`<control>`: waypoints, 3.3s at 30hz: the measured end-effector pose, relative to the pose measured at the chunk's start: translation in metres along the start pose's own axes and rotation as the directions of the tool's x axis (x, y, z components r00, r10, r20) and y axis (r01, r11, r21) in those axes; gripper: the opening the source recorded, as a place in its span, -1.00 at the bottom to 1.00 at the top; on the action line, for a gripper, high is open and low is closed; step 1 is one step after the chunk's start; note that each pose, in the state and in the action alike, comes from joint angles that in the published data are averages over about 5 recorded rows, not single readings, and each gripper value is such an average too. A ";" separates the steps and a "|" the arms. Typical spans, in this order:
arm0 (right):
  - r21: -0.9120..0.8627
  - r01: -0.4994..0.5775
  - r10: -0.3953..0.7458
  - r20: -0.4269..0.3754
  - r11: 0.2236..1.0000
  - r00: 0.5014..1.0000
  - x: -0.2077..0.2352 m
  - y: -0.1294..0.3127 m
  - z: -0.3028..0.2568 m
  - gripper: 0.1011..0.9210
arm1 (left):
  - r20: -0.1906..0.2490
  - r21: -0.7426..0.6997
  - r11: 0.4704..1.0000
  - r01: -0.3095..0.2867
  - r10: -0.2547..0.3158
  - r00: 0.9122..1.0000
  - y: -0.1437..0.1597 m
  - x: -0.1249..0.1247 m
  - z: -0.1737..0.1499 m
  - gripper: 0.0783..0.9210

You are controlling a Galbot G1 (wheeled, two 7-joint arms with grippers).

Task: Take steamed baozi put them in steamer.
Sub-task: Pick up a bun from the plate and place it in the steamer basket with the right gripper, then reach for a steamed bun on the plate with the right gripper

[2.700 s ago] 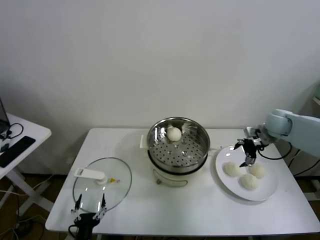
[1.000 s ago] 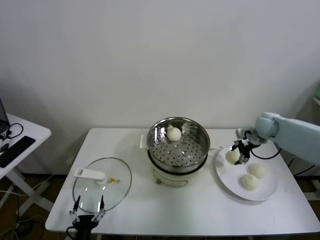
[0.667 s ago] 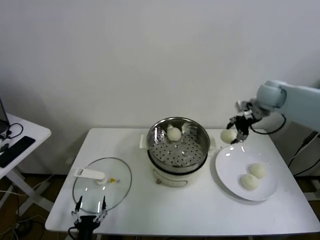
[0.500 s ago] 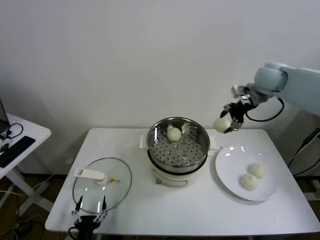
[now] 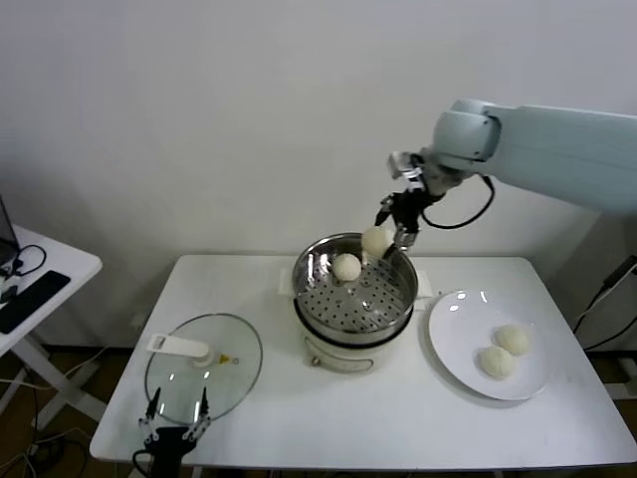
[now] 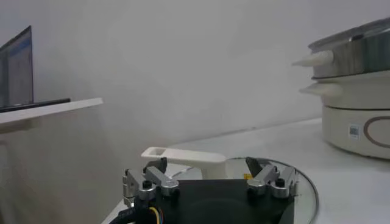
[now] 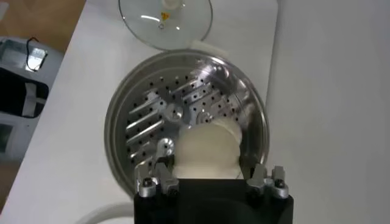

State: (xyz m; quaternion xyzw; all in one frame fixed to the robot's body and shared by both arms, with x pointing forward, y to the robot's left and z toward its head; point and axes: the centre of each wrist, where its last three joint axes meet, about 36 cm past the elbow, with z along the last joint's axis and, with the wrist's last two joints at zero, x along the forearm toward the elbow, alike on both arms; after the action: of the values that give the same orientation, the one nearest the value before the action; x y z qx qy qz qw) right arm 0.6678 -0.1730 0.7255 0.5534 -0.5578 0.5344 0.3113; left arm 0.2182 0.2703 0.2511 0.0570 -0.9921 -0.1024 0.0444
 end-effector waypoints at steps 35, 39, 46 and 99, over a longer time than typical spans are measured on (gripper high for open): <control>0.091 0.051 -0.049 -0.025 0.995 0.998 -0.166 -0.002 -0.048 0.47 | -0.012 -0.027 1.000 0.003 -0.003 1.000 0.004 0.007 0.010 0.77; 0.094 0.048 -0.045 -0.024 0.994 0.999 -0.169 -0.003 -0.047 0.48 | -0.012 -0.027 1.000 0.003 -0.004 1.000 0.004 0.007 0.010 0.77; 0.089 0.044 -0.044 -0.001 0.995 0.999 -0.168 -0.004 -0.044 0.74 | -0.011 -0.025 1.000 0.004 -0.004 1.000 0.003 0.007 0.009 0.77; -0.213 0.174 -0.216 -0.197 0.962 0.956 -0.119 0.173 0.291 0.76 | -0.042 -0.050 0.999 -0.012 0.010 0.999 0.001 0.020 0.013 0.77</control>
State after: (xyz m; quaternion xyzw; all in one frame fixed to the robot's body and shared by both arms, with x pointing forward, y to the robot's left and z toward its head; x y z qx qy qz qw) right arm 0.5978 -0.4449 0.5016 0.5111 -0.5117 0.5019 0.4744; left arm 0.1967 0.2713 0.2403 0.0528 -0.9884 -0.1256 0.0669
